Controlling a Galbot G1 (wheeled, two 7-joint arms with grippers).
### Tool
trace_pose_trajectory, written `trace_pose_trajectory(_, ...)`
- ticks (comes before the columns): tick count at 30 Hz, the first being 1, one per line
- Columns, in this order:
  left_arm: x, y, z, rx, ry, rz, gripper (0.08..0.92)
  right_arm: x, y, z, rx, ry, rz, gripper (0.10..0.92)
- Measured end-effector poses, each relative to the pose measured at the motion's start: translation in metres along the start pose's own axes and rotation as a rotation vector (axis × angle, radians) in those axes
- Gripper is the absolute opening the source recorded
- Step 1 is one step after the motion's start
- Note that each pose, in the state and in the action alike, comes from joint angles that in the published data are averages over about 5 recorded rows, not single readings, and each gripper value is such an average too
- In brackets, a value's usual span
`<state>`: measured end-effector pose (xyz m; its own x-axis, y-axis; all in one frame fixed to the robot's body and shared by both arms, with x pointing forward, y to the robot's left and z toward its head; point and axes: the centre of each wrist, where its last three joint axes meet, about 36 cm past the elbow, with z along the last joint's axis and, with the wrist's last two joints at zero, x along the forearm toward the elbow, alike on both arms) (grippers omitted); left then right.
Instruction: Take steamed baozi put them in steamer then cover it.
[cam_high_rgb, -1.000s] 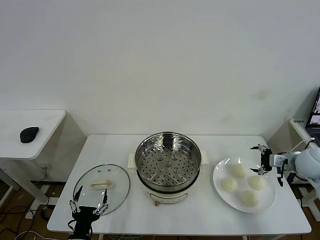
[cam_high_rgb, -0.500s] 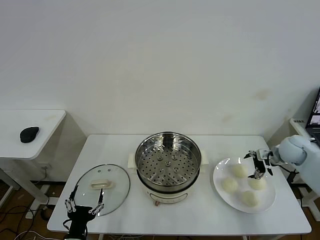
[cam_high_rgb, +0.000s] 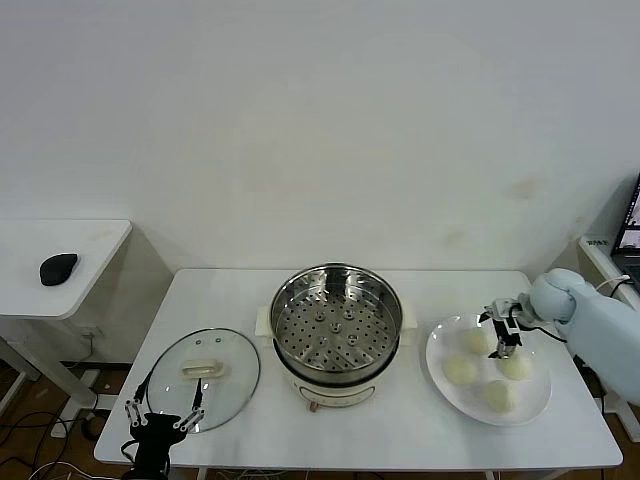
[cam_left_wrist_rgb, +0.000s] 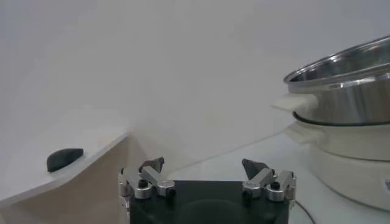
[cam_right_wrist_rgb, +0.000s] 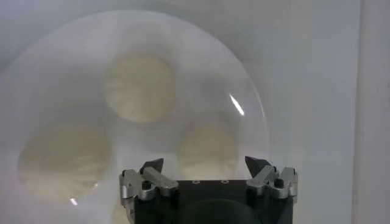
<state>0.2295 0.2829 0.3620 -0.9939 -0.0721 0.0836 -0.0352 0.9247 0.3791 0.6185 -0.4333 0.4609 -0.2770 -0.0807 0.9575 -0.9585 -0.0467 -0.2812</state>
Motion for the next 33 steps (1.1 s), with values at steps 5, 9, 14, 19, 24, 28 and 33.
trace_pose_trajectory(5,0.001,0.002,0.001,-0.004,0.002,-0.007,0.823,-0.013,-0.006,-0.01,0.006,0.005,-0.011,0.798)
trace_pose_trajectory(9,0.002,0.003,0.0,-0.005,0.002,-0.012,0.823,-0.018,-0.008,-0.013,0.008,0.016,-0.018,0.715)
trace_pose_trajectory(14,0.004,0.003,0.001,-0.003,0.003,-0.015,0.823,-0.021,-0.009,-0.014,0.01,0.03,-0.021,0.667)
trace_pose_trajectory(19,0.005,0.003,0.001,-0.001,0.003,-0.015,0.823,-0.022,-0.01,-0.015,0.008,0.036,-0.018,0.634)
trace_pose_trajectory(24,0.007,0.003,0.001,-0.002,0.001,-0.016,0.823,-0.022,-0.009,-0.014,0.006,0.04,-0.017,0.575)
trace_pose_trajectory(28,0.008,0.003,0.001,-0.004,0.001,-0.016,0.823,-0.02,-0.008,-0.013,0.006,0.039,-0.018,0.513)
trace_pose_trajectory(33,0.008,0.003,0.0,-0.006,-0.002,-0.017,0.823,-0.013,-0.006,-0.011,0.008,0.035,-0.012,0.456)
